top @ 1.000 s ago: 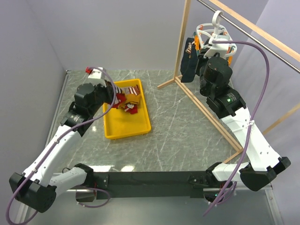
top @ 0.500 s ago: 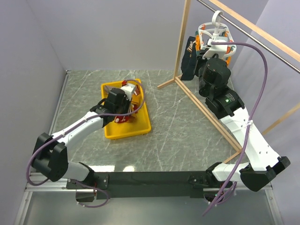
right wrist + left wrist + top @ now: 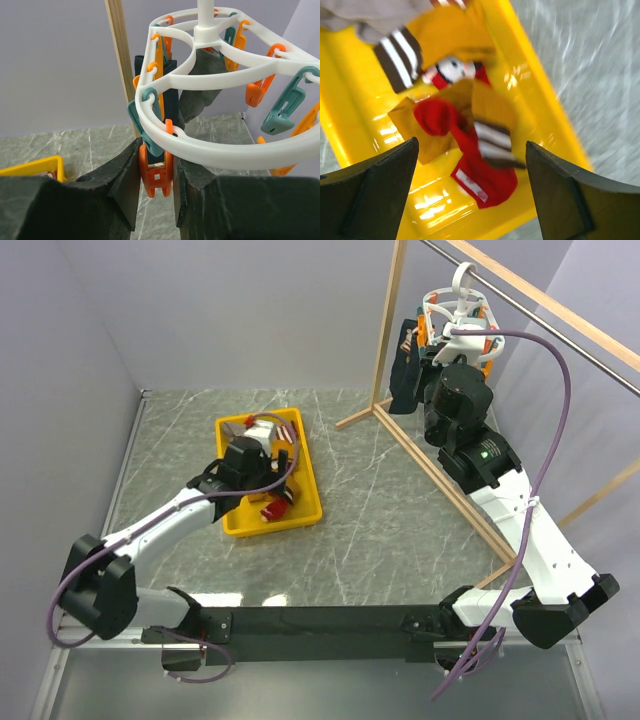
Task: Clip the socks to the hanger
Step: Adjust the sock in the bin.
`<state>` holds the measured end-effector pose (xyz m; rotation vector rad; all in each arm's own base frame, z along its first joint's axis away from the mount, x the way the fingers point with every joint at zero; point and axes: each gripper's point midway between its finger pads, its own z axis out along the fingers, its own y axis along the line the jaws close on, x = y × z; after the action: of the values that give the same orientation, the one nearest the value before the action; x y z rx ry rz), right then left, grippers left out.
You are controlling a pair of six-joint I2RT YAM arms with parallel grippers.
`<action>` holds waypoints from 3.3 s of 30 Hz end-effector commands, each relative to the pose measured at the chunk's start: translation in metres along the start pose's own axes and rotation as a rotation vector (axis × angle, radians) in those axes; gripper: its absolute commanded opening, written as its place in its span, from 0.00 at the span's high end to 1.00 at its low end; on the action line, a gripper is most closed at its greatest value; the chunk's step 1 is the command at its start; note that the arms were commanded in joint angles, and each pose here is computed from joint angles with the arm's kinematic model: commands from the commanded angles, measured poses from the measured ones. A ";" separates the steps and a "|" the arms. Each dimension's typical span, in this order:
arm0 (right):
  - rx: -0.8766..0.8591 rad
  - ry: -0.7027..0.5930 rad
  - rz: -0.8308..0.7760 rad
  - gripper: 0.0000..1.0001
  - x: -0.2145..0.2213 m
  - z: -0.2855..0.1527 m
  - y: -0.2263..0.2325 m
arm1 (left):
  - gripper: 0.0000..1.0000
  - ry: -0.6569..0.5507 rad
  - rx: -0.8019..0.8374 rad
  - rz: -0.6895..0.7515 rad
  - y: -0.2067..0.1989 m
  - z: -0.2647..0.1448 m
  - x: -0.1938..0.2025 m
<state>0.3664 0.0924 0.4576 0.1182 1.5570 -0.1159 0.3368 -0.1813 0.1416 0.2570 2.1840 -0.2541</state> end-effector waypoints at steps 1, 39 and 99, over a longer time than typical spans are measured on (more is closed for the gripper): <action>-0.011 -0.029 0.025 0.90 -0.011 -0.001 0.000 | 0.07 -0.156 -0.058 -0.243 0.004 -0.017 -0.037; -0.008 -0.043 0.023 0.89 -0.016 -0.007 -0.005 | 0.34 0.001 -0.126 -0.712 -0.033 0.047 0.064; -0.027 -0.016 0.047 0.90 0.001 -0.004 0.001 | 0.16 0.005 0.035 0.401 0.064 -0.021 -0.056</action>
<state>0.3677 0.0958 0.4513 0.1214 1.5604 -0.0923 0.3835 -0.1131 0.2162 0.1796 2.1300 -0.1332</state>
